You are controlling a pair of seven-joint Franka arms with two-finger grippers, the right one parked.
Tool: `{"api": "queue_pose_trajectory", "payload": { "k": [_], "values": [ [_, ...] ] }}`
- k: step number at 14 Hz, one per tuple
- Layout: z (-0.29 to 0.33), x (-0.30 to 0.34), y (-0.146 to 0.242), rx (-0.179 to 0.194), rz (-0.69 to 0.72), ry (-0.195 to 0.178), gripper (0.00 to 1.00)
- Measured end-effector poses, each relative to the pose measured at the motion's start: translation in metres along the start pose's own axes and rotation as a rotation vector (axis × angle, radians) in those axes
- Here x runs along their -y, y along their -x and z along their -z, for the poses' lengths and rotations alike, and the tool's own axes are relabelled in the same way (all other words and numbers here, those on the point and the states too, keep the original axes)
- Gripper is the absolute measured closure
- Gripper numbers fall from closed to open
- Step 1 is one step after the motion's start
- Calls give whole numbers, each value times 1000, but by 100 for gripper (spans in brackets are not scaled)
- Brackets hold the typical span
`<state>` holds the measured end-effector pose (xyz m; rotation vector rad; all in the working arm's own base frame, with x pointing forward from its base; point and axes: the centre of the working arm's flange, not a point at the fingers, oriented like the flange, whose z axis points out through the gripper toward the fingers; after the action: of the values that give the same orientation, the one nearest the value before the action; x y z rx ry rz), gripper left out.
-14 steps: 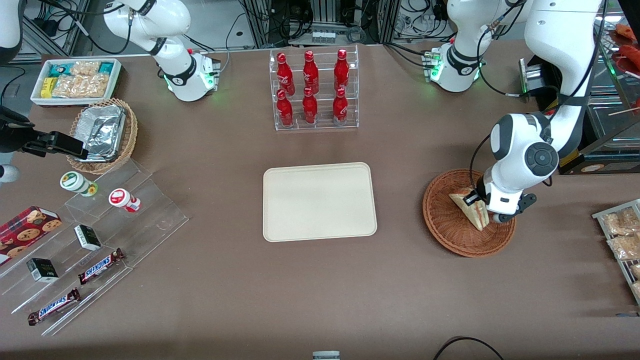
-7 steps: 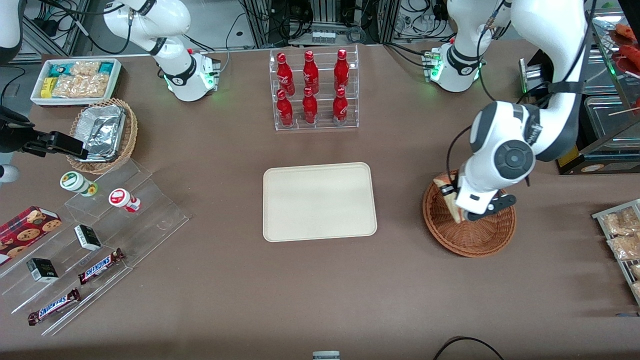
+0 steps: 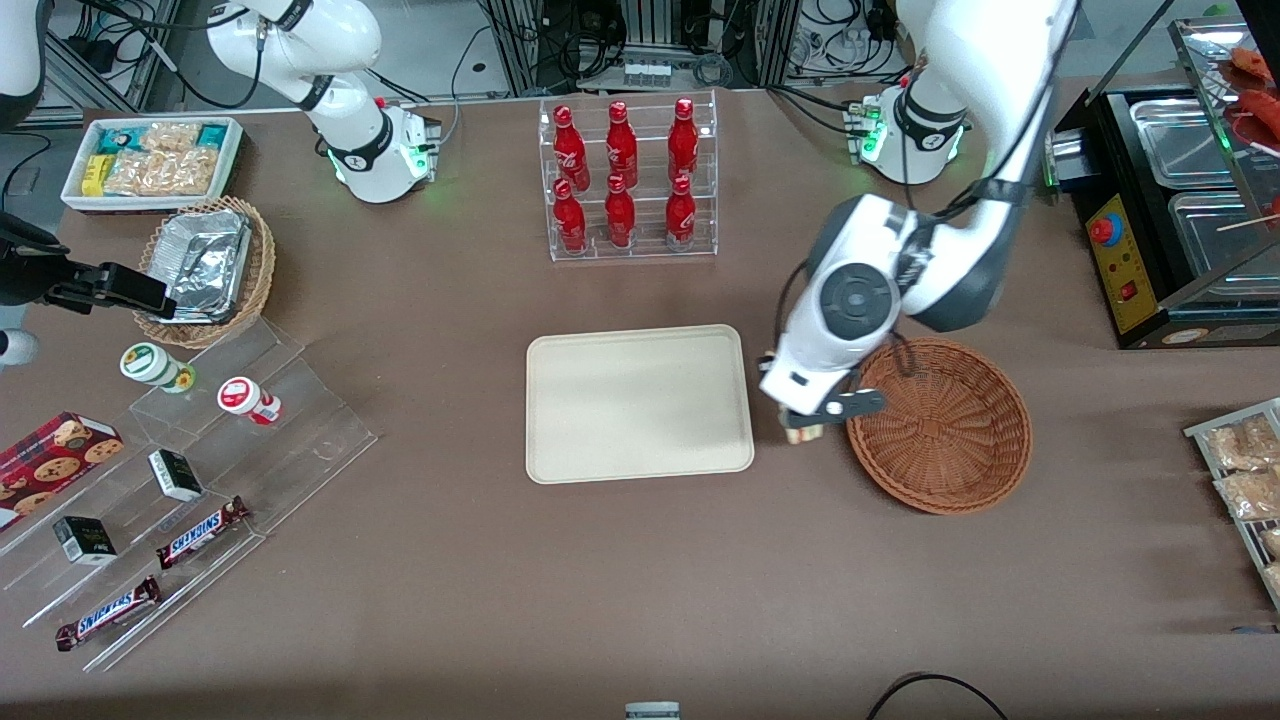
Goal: Place sandwich from basket to tray
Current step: 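Lift the sandwich and carry it over the cream tray, then lower the sandwich onto the tray and open the left gripper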
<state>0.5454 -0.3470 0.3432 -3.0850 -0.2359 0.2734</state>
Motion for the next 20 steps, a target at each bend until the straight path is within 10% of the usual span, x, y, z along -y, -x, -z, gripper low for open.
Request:
{"api": "queue_pose_trajectory", "payload": {
  "k": [9, 20],
  "values": [
    [-66, -163, 50, -58, -82, 45, 85],
    [-99, -184, 45, -57, -13, 43, 85]
  ]
}}
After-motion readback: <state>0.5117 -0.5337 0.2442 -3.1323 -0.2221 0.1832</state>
